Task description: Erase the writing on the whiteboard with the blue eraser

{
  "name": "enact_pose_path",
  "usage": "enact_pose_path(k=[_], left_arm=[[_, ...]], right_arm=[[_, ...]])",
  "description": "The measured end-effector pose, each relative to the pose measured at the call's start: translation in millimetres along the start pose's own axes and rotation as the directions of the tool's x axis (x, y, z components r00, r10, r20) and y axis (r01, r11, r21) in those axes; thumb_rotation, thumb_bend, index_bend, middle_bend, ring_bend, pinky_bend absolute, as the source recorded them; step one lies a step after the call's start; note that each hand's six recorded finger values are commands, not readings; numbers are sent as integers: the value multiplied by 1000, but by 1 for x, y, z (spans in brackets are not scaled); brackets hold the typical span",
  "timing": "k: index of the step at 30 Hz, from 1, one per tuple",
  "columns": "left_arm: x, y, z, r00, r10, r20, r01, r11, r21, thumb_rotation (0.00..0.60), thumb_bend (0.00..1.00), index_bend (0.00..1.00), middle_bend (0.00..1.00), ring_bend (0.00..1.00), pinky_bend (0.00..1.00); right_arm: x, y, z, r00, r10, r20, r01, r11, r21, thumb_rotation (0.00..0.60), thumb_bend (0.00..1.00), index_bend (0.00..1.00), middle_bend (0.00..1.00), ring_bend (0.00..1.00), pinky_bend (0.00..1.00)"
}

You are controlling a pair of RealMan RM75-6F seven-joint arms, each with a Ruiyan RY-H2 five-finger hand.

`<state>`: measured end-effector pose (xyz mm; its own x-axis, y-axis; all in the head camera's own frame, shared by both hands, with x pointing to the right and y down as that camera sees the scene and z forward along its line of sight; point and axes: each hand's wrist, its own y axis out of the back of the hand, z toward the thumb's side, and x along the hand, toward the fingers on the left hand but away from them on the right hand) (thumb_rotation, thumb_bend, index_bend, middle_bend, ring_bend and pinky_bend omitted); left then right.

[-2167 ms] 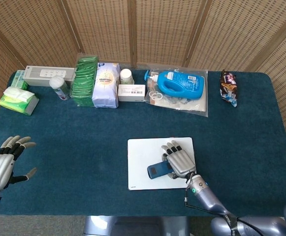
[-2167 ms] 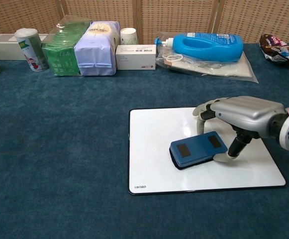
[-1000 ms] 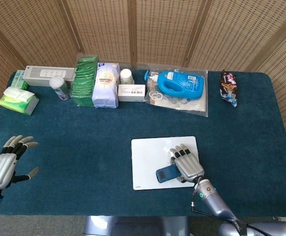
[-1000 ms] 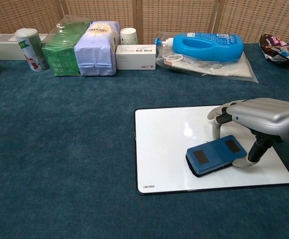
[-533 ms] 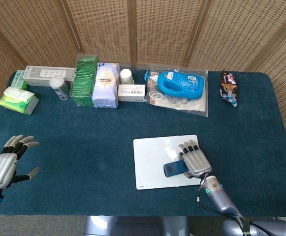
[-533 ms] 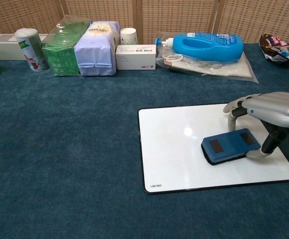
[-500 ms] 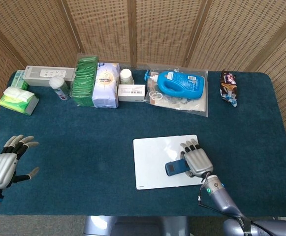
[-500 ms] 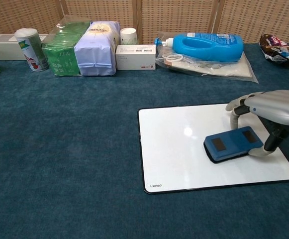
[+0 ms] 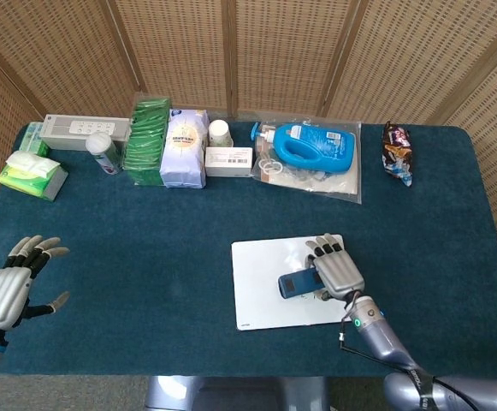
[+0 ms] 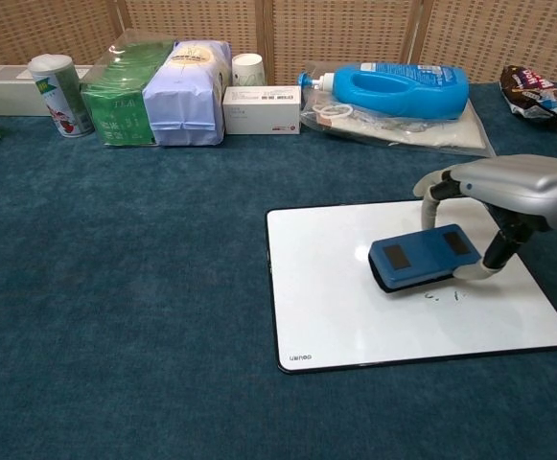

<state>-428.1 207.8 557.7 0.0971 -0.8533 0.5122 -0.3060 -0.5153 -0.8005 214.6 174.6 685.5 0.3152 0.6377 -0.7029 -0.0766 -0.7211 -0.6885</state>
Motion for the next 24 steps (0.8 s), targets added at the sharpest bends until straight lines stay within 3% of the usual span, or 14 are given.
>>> enact_pose_path(k=[9, 24], left_arm=[[-2, 1, -2, 1000, 1, -10, -1, 1000, 2, 600, 321, 226, 163, 43, 0], [1, 0, 4, 1000, -2, 6, 2, 1000, 4, 600, 320, 225, 162, 40, 0]], right_arm=[[-15, -13, 8, 999, 36, -9, -36, 999, -5, 600, 235, 579, 126, 0, 0], [-11, -10, -28, 996, 17, 87, -21, 999, 37, 600, 237, 578, 126, 0, 0]])
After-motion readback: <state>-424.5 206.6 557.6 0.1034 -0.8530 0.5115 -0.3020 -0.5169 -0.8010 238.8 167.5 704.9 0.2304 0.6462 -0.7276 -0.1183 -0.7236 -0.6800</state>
